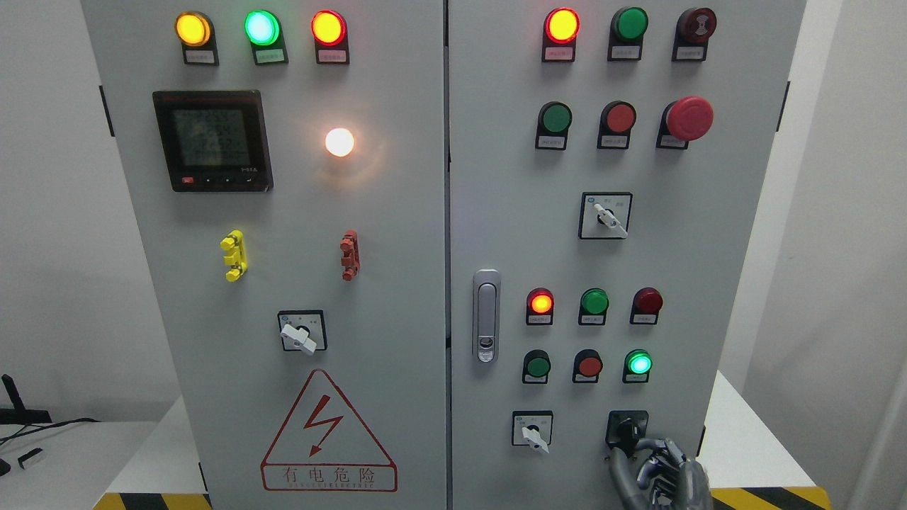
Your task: Trip black knob to open circuit
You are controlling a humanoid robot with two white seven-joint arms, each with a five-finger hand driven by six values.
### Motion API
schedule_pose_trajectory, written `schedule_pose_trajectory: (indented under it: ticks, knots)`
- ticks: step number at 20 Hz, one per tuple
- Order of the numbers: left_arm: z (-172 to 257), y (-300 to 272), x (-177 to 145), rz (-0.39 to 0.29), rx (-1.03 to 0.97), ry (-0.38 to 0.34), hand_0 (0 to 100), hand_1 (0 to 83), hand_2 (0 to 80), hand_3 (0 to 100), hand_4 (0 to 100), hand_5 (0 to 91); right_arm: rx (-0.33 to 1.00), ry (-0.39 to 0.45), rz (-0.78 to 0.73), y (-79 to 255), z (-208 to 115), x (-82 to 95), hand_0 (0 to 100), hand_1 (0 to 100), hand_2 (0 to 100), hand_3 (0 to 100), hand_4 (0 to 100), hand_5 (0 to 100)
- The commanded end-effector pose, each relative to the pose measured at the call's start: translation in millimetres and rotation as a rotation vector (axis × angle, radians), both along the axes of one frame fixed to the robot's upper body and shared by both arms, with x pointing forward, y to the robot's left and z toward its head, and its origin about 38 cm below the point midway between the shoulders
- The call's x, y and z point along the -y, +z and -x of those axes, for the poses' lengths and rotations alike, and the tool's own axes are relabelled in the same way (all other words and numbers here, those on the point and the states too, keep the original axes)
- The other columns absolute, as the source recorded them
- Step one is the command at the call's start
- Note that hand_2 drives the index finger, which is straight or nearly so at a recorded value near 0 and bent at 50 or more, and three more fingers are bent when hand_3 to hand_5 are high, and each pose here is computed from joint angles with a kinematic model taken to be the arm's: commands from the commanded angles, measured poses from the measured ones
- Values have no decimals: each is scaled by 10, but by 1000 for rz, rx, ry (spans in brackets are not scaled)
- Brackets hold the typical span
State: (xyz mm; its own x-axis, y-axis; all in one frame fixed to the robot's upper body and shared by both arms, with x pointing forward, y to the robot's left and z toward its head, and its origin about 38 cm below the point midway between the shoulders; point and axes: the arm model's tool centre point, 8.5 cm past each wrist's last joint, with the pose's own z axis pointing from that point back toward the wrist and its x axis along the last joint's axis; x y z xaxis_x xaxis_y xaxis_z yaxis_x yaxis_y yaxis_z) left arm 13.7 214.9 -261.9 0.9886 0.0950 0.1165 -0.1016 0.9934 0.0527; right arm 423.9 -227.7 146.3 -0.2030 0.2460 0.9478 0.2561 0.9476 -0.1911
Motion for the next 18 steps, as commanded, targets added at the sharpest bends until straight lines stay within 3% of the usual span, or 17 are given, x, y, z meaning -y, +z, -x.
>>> schedule_pose_trajectory:
  ticks: [1, 18]
  knots:
    - [0, 0, -7, -2, 0, 5, 120, 389, 0, 0, 0, 0, 2, -30, -2, 8, 11, 124, 383, 720, 505, 886, 894, 997]
    - [0, 0, -7, -2, 0, 5, 120, 389, 0, 0, 0, 0, 8, -50, 11, 18, 27, 258, 386, 730, 516, 887, 895, 997]
